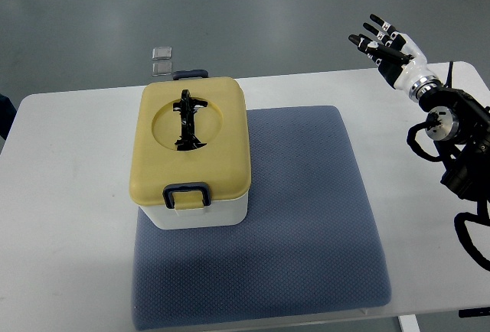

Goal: Open white storage box with right hand

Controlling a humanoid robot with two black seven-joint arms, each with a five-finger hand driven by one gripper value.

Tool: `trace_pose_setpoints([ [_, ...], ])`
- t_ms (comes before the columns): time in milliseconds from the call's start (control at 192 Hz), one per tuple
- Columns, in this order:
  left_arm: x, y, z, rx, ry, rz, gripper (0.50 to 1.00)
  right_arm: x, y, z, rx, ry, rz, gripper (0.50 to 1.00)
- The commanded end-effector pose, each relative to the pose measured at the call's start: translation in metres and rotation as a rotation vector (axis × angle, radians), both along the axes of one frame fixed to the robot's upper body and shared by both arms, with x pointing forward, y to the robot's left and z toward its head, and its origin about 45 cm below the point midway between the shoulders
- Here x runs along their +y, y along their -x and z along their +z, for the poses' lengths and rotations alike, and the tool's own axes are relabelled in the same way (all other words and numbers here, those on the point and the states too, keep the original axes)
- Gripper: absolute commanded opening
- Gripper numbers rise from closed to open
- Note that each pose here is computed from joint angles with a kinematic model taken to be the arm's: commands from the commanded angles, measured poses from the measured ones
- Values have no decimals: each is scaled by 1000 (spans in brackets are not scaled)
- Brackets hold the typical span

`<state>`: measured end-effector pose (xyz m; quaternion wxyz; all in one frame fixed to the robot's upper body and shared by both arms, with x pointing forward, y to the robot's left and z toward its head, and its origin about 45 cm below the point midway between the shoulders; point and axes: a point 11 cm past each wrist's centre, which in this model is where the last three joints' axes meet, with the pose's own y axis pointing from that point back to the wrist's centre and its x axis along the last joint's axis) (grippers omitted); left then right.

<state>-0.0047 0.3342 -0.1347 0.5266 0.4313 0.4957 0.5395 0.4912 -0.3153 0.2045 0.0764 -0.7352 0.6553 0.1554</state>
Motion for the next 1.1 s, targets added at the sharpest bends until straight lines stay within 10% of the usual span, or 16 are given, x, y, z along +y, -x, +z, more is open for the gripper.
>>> trace_pose_setpoints([
  [0, 0, 0, 0, 0, 1, 1, 1000, 2, 2, -4, 9, 8, 9, 926],
  [647, 0, 0, 0, 0, -1, 1, 1000, 16, 0, -3, 11, 98, 81, 921],
  [1095, 0, 0, 0, 0, 1, 1, 1000, 74, -17, 72, -242, 401, 493, 915],
])
